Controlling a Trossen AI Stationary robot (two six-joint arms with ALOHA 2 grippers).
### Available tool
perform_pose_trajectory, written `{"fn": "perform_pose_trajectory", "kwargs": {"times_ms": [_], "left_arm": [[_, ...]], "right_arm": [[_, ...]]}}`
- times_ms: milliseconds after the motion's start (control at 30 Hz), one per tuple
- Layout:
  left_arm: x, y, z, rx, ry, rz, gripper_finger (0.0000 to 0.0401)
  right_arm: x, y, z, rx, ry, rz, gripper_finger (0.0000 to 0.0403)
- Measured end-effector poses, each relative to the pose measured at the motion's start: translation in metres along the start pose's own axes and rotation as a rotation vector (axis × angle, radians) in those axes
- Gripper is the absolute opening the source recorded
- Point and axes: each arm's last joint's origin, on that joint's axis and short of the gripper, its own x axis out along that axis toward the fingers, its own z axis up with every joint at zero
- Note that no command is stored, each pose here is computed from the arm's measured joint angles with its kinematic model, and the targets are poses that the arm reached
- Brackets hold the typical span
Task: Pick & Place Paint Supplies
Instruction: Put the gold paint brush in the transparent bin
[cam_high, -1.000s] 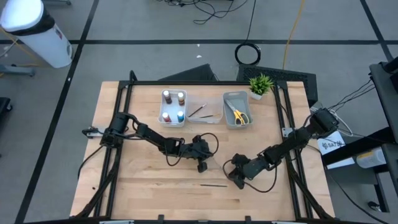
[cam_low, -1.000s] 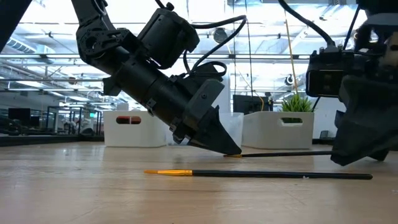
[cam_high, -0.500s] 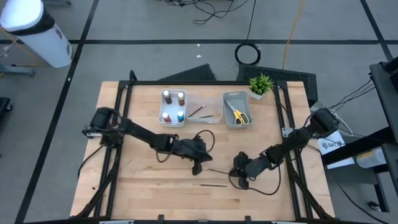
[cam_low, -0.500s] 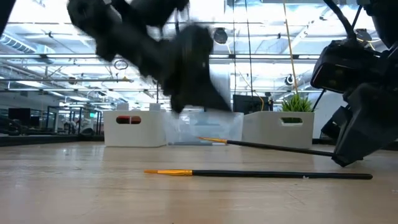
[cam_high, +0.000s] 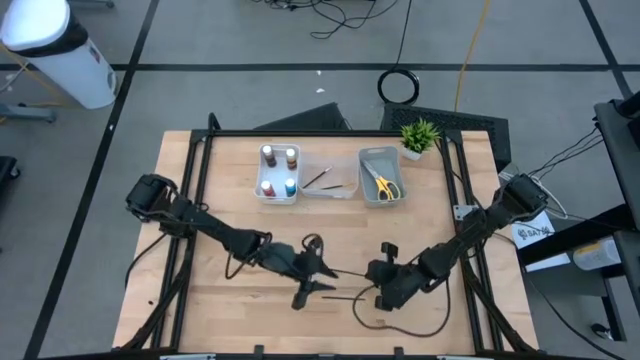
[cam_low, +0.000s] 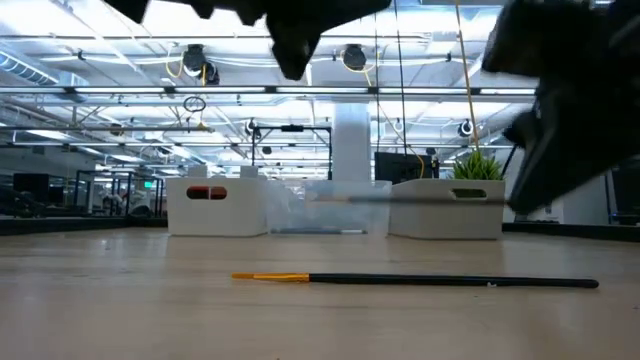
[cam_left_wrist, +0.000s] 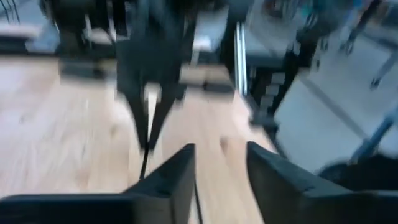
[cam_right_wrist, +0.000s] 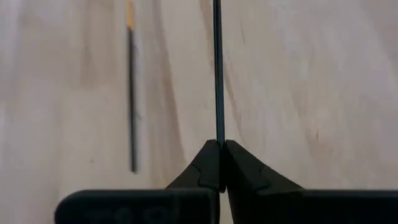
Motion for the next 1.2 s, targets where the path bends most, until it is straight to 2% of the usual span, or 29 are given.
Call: {"fn": "perform_pose_trajectory", "kwargs": {"times_ms": [133, 267, 567, 800, 967, 1100, 1200], "left_arm": [[-0.001, 0.001, -0.014, 0.018, 0.124, 0.068, 0.0199], [-0.001, 0.007, -0.014, -0.010, 0.132, 0.121, 0.0230], [-0.002, 0.012, -0.019, -0.015, 0.189, 0.144, 0.0239], [-0.003, 0.017, -0.019, -0.045, 0.206, 0.163, 0.0238], [-0.004, 0.024, -0.022, -0.095, 0.240, 0.194, 0.0202], [-0.004, 0.029, -0.023, -0.127, 0.254, 0.208, 0.0134], [-0.004, 0.031, -0.021, -0.136, 0.247, 0.179, 0.0071]], "right_arm": [[-0.011, 0.015, 0.013, -0.077, -0.095, -0.030, 0.0001], [-0.014, 0.019, 0.019, -0.112, -0.142, -0.049, 0.0001], [-0.015, 0.018, 0.021, -0.136, -0.180, -0.090, 0.0000], [-0.015, 0.020, 0.023, -0.133, -0.197, -0.079, 0.0000], [-0.016, 0.022, 0.026, -0.149, -0.227, -0.056, 0.0000], [-0.016, 0.022, 0.026, -0.150, -0.226, -0.061, 0.0000], [-0.016, 0.022, 0.026, -0.149, -0.226, -0.064, 0.0000]]}}
